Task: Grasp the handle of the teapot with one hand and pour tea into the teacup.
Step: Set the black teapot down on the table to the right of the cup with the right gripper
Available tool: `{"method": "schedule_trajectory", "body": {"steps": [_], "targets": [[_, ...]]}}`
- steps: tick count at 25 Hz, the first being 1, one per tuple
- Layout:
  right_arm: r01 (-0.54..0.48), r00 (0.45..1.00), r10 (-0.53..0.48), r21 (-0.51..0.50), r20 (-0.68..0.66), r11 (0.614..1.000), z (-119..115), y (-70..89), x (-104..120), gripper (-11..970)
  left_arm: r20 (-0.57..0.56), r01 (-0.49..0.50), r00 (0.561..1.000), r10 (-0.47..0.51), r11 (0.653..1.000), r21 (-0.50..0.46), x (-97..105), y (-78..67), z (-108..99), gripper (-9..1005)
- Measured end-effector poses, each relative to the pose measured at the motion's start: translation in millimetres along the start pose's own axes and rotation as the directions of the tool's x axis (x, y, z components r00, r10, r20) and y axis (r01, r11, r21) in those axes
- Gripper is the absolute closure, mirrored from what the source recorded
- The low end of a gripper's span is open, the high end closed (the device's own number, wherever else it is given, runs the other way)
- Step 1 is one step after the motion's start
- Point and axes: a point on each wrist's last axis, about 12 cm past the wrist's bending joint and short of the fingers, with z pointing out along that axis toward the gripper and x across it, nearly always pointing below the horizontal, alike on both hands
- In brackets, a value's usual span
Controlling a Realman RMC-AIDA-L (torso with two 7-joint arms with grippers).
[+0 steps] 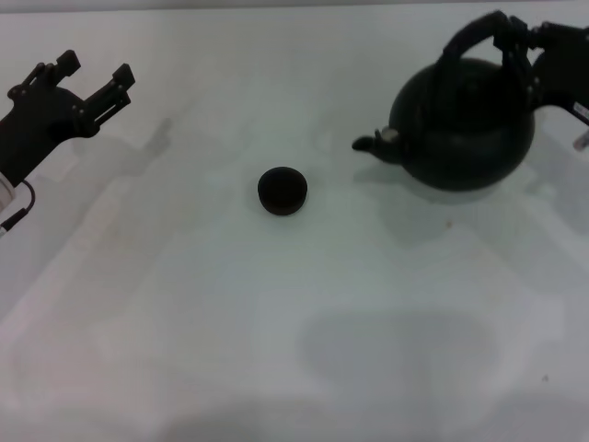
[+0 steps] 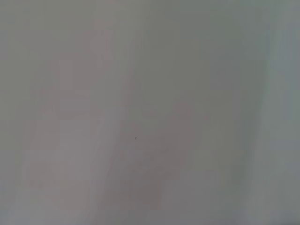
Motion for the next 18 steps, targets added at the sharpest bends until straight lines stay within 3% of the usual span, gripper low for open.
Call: {"method": "schedule_trajectory", "body": {"steps": [5,18], "targets": [[0.023,1.000,-0.023,-0.021,-0.001,1.000,-15.1,6.6,7.5,853,-0.009,-0.013,1.000,0.013,1.000,-0.007,-2.1,1.8,5.3,135],[0.107,0.994,-0.108,-0.030,-0.027,0.994,-19.9,11.1,18.4,853,-0.015,-0.031,0.999,0.031,1.000,-0.003,-1.5,-0.7,10.3,134]]}}
